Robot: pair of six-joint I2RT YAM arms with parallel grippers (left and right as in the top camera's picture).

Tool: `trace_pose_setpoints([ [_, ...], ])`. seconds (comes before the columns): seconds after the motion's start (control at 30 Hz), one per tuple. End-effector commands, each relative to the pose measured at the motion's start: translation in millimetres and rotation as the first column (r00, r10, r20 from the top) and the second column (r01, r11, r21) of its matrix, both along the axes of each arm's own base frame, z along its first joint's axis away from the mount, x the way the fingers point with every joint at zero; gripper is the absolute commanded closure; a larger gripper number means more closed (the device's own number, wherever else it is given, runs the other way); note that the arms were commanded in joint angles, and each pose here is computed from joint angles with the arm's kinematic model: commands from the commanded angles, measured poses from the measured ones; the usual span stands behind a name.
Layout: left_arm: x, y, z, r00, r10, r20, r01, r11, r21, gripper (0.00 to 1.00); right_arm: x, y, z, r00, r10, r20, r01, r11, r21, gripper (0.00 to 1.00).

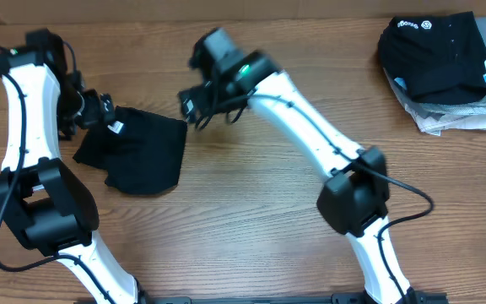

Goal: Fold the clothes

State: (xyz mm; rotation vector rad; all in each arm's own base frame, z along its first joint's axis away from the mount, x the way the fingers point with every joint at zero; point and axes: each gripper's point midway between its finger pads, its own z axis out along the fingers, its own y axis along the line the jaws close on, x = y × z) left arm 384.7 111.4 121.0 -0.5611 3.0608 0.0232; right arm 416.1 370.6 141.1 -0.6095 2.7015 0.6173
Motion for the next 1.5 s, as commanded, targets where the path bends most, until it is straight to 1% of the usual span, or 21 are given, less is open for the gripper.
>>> trace_pose_setpoints([
  [0.0, -14, -12, -44, 0.997, -0.069, -0.042, 0.066, 0.996, -0.058, 0.0, 36, -48, 45, 0.997, -0.068, 0.044, 0.066, 0.997, 0.043, 0.0],
  [0.1, -15, -17, -67, 0.993, -0.114, -0.026, 0.111, 0.991, -0.077, 0.0, 47, -70, 51, 0.995, -0.104, 0.012, 0.103, 0.992, 0.079, 0.0],
  [0.27, -10, -29, -101, 0.984, -0.17, 0.045, 0.174, 0.978, -0.113, 0.02, 57, -96, 53, 0.99, -0.137, -0.041, 0.141, 0.981, 0.13, 0.0],
  [0.37, -6, -46, -121, 0.976, -0.198, 0.091, 0.209, 0.969, -0.132, 0.03, 60, -103, 54, 0.988, -0.148, -0.051, 0.153, 0.979, 0.138, 0.0],
  [0.47, -7, -65, -134, 0.966, -0.235, 0.106, 0.248, 0.96, -0.132, 0.03, 59, -106, 52, 0.986, -0.153, -0.063, 0.16, 0.978, 0.13, 0.0],
  [0.53, -3, -86, -141, 0.962, -0.245, 0.122, 0.26, 0.957, -0.13, 0.03, 57, -107, 51, 0.985, -0.154, -0.072, 0.162, 0.979, 0.124, 0.0],
  [0.67, 12, -127, -139, 0.95, -0.255, 0.178, 0.282, 0.948, -0.147, 0.02, 54, -109, 49, 0.982, -0.164, -0.092, 0.174, 0.978, 0.118, 0.0],
  [0.83, 30, -165, -135, 0.96, -0.15, 0.235, 0.193, 0.966, -0.174, 0.0, 55, -123, 46, 0.96, -0.238, -0.15, 0.255, 0.961, 0.108, 0.0],
  [0.87, 37, -176, -132, 0.961, -0.095, 0.259, 0.152, 0.966, -0.211, 0.0, 59, -135, 45, 0.942, -0.286, -0.175, 0.307, 0.946, 0.104, 0.0],
  [1.0, 54, -203, -119, 0.95, 0.016, 0.313, 0.102, 0.928, -0.357, 0.01, 68, -161, 44, 0.897, -0.383, -0.222, 0.411, 0.906, 0.097, 0.0],
  [1.07, 65, -214, -110, 0.939, 0.076, 0.336, 0.081, 0.9, -0.428, 0.0, 72, -174, 43, 0.873, -0.423, -0.242, 0.454, 0.886, 0.092, 0.0],
  [1.17, 78, -224, -99, 0.921, 0.134, 0.367, 0.071, 0.866, -0.495, 0.0, 72, -187, 41, 0.85, -0.454, -0.267, 0.488, 0.869, 0.076, 0.0],
  [1.3, 86, -233, -85, 0.91, 0.136, 0.391, 0.109, 0.833, -0.543, 0.0, 64, -189, 33, 0.834, -0.454, -0.313, 0.494, 0.868, 0.059, 0.0],
  [1.37, 88, -231, -79, 0.911, 0.103, 0.398, 0.136, 0.837, -0.529, 0.0, 59, -185, 28, 0.825, -0.445, -0.35, 0.494, 0.867, 0.061, 0.0],
  [1.47, 88, -221, -69, 0.915, 0.024, 0.403, 0.188, 0.859, -0.477, 0.0, 54, -180, 13, 0.786, -0.47, -0.402, 0.527, 0.849, 0.037, 0.0],
])
